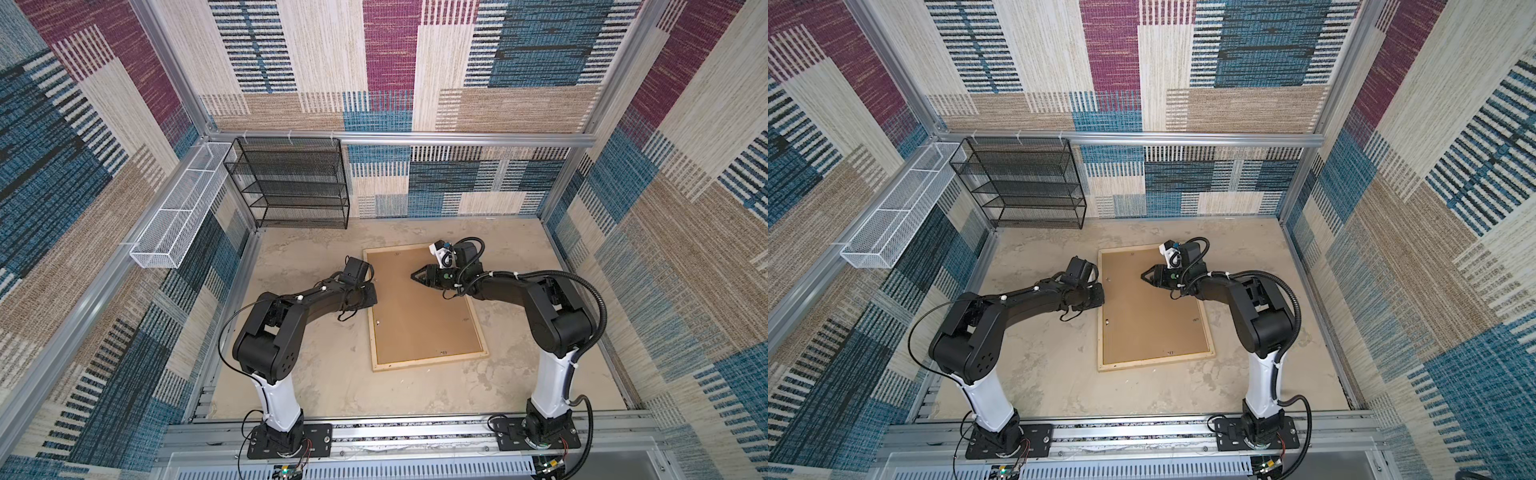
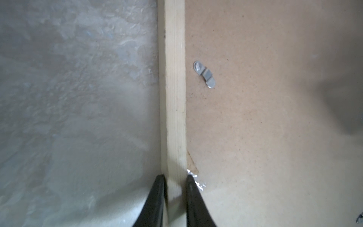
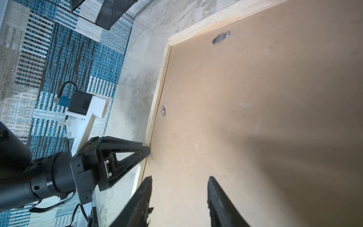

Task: Put the photo into the frame

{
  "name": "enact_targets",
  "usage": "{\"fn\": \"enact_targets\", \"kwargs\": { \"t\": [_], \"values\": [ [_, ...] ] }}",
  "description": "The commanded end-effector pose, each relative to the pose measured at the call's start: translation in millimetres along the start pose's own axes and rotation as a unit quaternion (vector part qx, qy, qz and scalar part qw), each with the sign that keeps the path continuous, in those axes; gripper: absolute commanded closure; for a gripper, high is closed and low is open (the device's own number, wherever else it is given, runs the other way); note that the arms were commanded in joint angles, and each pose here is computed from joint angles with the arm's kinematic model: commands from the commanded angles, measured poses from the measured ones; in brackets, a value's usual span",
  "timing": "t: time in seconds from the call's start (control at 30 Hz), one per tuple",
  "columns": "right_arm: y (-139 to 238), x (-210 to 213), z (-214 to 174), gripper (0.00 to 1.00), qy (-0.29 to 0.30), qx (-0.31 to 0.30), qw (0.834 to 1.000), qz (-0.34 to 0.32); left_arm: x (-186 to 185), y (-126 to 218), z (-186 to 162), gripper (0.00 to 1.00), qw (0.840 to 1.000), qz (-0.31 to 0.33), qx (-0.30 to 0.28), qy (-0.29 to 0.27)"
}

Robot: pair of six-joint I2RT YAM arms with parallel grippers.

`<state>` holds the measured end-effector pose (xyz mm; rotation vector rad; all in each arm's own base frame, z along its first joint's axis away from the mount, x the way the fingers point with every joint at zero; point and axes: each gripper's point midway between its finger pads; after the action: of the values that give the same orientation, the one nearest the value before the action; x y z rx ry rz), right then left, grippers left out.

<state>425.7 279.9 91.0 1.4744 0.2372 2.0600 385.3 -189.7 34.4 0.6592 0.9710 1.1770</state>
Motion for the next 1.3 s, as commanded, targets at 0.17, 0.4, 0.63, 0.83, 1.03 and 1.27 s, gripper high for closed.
{"fn": "enact_targets", "kwargs": {
  "t": [0.17, 0.4, 0.63, 0.83, 1.03, 1.27],
  "values": [
    [-43.3, 27.5, -2.0, 0.60, 0.022, 0.008, 1.000, 0.018, -5.8, 8.8, -20.1, 0.90, 0.999, -0.033, 0.008, 0.019],
    [-80.8, 26.2, -8.7, 0.72, 0.025, 0.035, 0.999, 0.001, -3.8, 8.2, -26.3, 0.90, 0.999, -0.034, 0.008, 0.035],
    [-103.0, 24.3, -14.3, 0.75, 0.027, 0.053, 0.998, 0.000, -7.5, 7.0, -24.0, 0.90, 0.999, -0.042, 0.007, 0.033],
    [-117.6, 20.7, -20.6, 0.82, 0.024, 0.069, 0.997, 0.002, -9.4, 7.8, -22.1, 0.90, 0.998, -0.046, 0.006, 0.033],
    [-122.3, 20.2, -24.5, 0.83, 0.022, 0.077, 0.997, 0.007, -9.7, 8.0, -20.8, 0.91, 0.998, -0.045, 0.007, 0.032],
    [-125.9, 22.3, -31.5, 0.85, 0.019, 0.089, 0.996, 0.013, -10.1, 6.8, -19.9, 0.91, 0.999, -0.043, 0.010, 0.031]
  ]
}}
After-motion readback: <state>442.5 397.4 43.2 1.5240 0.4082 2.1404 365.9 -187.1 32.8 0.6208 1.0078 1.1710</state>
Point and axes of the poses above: each gripper's point midway between its finger pads, its own y axis back along the fingers, its own x axis along the line the jaws close on, z = x × y, and after that the axes turned 8 degrees about -y, right-handed
